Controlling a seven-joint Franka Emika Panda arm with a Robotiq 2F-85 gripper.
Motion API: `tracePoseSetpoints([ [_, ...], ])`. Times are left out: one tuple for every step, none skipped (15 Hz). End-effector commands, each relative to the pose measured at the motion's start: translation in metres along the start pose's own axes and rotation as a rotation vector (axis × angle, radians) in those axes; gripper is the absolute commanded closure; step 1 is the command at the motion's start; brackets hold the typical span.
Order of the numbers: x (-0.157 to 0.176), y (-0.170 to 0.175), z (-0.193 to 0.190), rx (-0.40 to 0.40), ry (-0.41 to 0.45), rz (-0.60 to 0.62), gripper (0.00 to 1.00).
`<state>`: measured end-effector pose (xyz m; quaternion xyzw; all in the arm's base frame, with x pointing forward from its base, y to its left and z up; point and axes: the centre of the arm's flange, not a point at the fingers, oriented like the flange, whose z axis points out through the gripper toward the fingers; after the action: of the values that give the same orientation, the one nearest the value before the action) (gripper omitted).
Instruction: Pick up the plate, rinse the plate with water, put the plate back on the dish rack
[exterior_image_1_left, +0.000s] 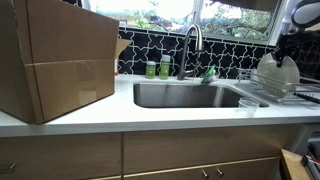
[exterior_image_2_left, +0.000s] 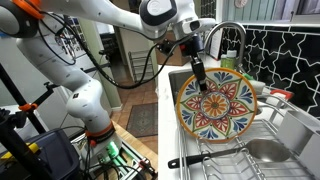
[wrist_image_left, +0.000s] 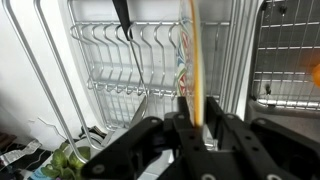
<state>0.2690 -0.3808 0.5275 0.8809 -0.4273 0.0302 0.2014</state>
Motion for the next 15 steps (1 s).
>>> tracePoseSetpoints([
  [0.001,0.0,0.002,0.029,0.02,0.005,1.0],
  [0.001,-0.002,0.001,0.031,0.024,0.002,1.0],
  [0.002,-0.002,0.001,0.03,0.026,0.002,0.97],
  [0.002,-0.002,0.0,0.031,0.027,0.002,0.97],
  [0.002,-0.002,-0.001,0.028,0.028,0.003,0.97],
  [0.001,-0.001,-0.004,0.026,0.03,0.001,0.97],
  [0.0,0.0,-0.007,0.021,0.035,0.001,0.97],
  [-0.001,0.001,-0.013,0.014,0.045,-0.003,0.97],
  [-0.003,0.002,-0.02,0.007,0.048,-0.014,0.97],
  [-0.003,0.002,-0.026,-0.002,0.055,-0.016,0.97],
  [-0.004,0.001,-0.031,-0.011,0.061,-0.027,0.97],
  [-0.004,0.0,-0.037,-0.018,0.067,-0.032,0.97],
  [-0.004,-0.001,-0.042,-0.025,0.073,-0.037,0.97],
  [-0.003,-0.003,-0.046,-0.033,0.08,-0.04,0.97],
  [-0.003,-0.004,-0.051,-0.04,0.083,-0.048,0.97],
])
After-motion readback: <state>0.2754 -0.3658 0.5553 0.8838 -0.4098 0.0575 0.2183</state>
